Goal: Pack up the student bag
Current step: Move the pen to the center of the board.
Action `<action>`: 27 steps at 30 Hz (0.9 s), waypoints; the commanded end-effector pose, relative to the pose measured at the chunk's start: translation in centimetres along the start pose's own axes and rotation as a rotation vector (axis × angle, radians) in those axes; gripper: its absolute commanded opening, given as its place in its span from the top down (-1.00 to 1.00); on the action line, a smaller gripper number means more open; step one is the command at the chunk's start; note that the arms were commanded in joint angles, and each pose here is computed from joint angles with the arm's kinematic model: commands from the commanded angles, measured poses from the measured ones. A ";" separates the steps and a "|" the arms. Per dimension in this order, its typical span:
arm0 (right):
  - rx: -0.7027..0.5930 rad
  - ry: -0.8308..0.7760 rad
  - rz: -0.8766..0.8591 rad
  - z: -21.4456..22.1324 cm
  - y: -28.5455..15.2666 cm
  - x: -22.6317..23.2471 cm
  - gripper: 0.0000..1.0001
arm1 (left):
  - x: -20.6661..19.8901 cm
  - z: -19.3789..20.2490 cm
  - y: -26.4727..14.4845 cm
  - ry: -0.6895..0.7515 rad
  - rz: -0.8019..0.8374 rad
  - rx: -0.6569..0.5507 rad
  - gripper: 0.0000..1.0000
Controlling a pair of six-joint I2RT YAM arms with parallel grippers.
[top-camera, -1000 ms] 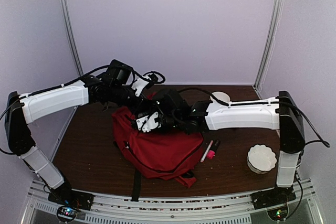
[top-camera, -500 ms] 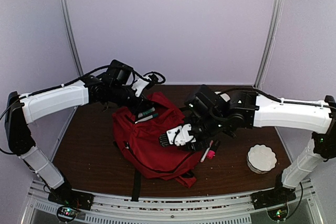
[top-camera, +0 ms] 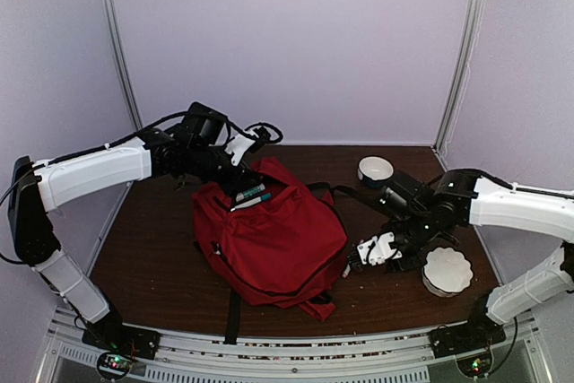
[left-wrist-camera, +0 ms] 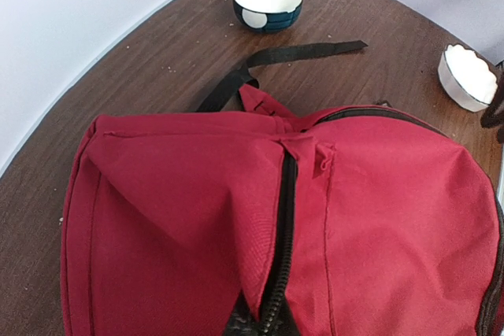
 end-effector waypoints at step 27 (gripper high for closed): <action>0.230 -0.072 0.071 3.0 3.2 -7.6 0.25 | -2.2 -3.4 -4.0 0.041 0.113 -0.176 1.00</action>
Point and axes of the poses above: each gripper's point midway between its finger pads, its own y axis out along the fingers, its own x axis along the line the jaws close on, z = x × y, the point moved 10 cm from there along -y, back along the fingers, and after that the axes turned 10 degrees about -y, right-handed, at the moved point
